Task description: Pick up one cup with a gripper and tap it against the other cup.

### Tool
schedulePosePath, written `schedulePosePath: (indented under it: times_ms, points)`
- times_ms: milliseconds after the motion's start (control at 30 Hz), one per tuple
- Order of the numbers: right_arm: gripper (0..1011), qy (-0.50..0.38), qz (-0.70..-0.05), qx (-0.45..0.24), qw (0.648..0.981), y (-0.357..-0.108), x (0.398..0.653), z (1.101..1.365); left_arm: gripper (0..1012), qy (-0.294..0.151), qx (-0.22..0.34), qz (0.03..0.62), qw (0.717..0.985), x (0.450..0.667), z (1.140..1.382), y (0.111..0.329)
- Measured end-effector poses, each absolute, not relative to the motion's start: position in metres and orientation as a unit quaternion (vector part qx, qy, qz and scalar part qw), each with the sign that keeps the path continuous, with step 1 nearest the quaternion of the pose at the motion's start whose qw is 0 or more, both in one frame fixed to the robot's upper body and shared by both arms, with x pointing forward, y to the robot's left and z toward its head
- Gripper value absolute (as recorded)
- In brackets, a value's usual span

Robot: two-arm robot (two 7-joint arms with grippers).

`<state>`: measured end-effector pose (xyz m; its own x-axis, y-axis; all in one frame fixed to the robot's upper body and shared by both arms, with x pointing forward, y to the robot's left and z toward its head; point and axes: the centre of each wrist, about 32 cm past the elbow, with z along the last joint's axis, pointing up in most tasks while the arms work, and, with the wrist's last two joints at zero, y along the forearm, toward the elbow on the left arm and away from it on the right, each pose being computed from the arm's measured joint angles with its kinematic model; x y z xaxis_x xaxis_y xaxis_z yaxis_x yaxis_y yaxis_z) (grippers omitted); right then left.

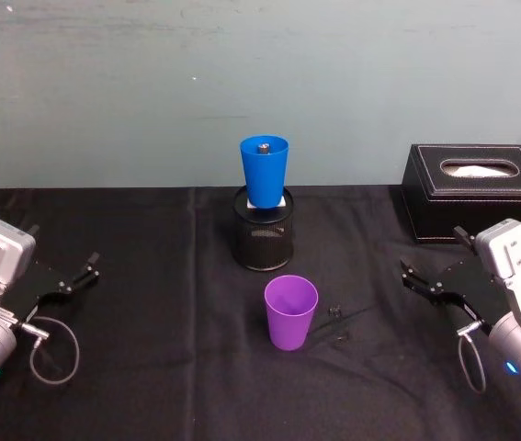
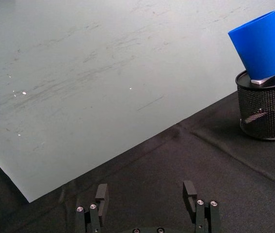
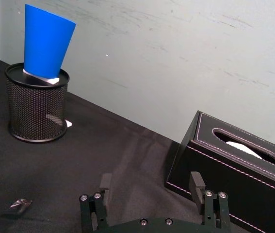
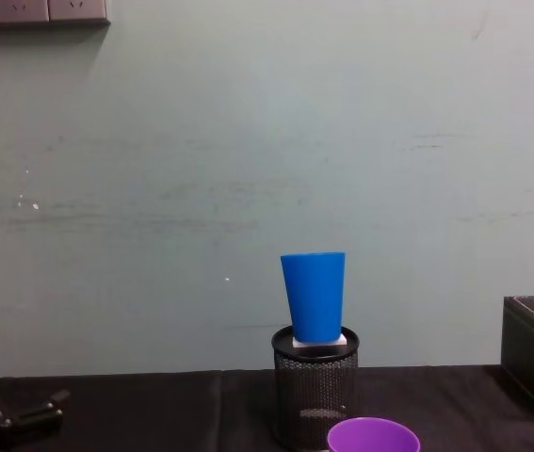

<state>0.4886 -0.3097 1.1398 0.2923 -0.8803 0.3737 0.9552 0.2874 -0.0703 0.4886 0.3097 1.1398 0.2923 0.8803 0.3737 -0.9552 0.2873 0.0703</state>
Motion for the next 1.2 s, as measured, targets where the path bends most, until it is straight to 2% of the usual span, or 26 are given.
schedulePosePath:
  times_ms: [1200]
  points:
    - [1003, -0.132, -0.580, -0.141, 0.791, -0.3097, 0.4886, 1.1398, 1000, -0.132, 0.141, 0.580, 0.791, 0.4886, 1.1398, 0.3097]
